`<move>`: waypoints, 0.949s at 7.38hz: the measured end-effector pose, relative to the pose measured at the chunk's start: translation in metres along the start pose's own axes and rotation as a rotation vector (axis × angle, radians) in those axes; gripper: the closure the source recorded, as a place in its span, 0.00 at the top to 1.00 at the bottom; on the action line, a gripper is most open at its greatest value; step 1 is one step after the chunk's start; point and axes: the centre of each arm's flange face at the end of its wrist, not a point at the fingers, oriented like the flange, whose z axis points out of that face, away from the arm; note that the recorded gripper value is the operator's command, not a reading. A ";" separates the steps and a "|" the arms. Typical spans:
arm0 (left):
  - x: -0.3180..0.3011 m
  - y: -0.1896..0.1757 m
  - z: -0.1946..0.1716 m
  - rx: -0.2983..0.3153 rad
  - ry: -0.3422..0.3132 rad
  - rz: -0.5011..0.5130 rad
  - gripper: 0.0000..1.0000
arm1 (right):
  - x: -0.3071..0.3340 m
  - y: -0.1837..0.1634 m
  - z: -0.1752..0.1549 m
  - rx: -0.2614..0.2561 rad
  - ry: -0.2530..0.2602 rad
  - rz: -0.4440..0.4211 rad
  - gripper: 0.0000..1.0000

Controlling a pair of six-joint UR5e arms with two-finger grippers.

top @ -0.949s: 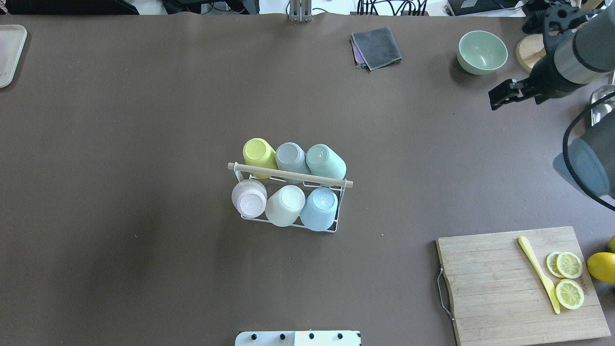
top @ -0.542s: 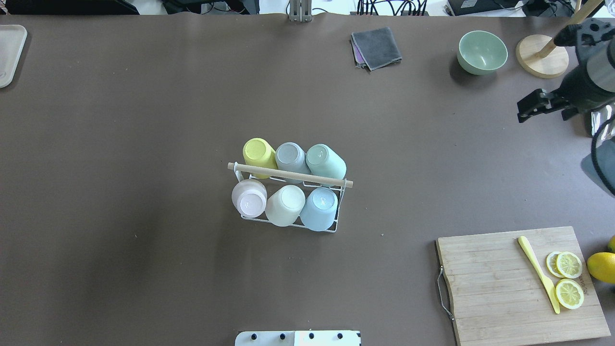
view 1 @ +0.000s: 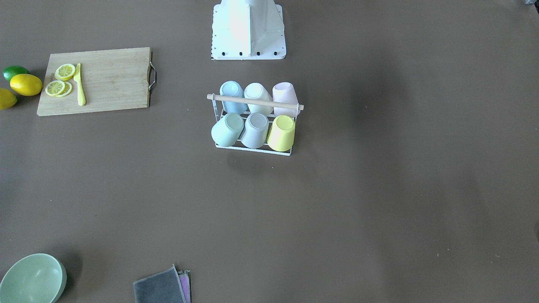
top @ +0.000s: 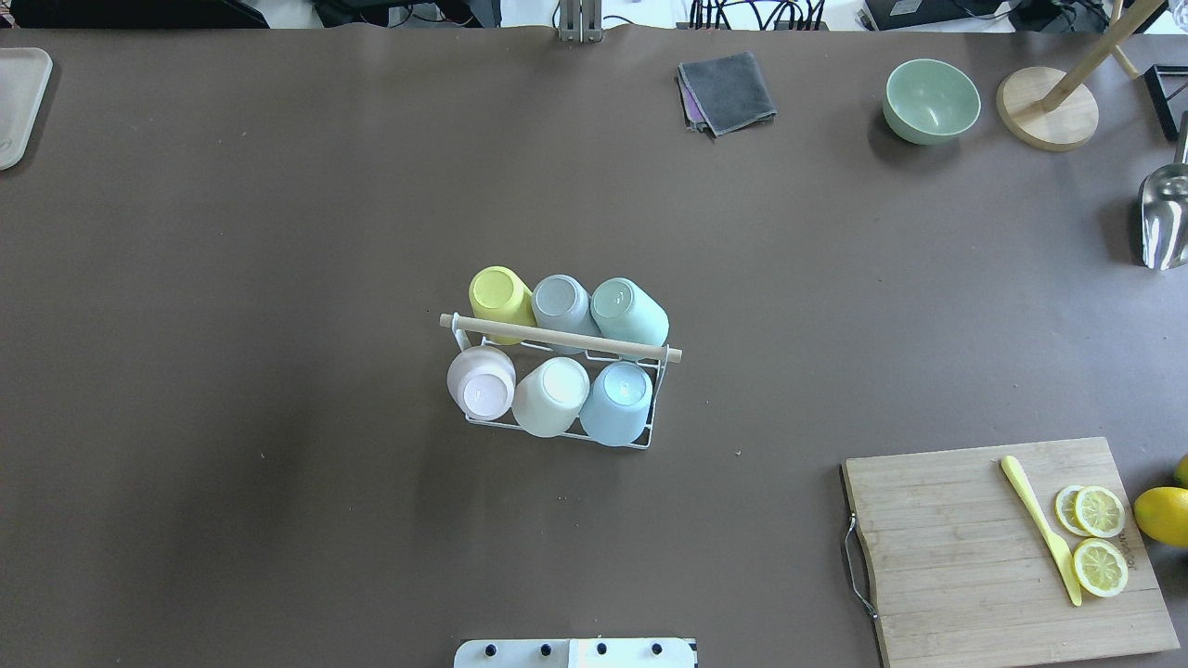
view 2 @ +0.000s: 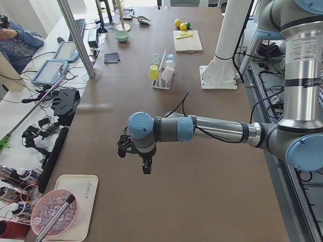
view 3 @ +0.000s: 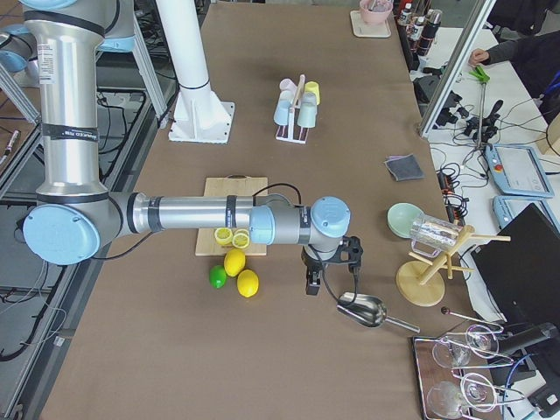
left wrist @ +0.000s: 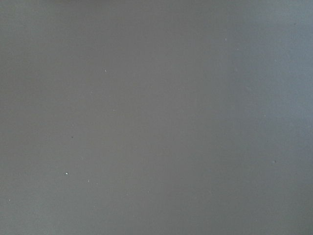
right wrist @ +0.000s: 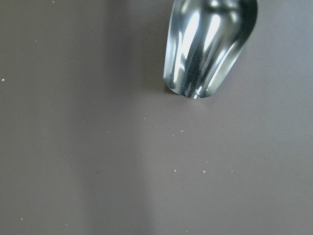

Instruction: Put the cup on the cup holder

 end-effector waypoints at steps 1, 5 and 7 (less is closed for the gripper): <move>0.000 0.000 0.000 0.000 0.000 0.001 0.98 | 0.018 0.002 -0.006 0.012 0.004 0.008 1.00; 0.001 -0.001 -0.001 0.002 0.000 0.003 0.98 | 0.034 0.004 -0.024 0.009 0.012 0.075 1.00; 0.002 -0.003 -0.002 0.003 0.000 0.005 0.98 | 0.018 -0.009 -0.046 -0.028 0.013 0.127 1.00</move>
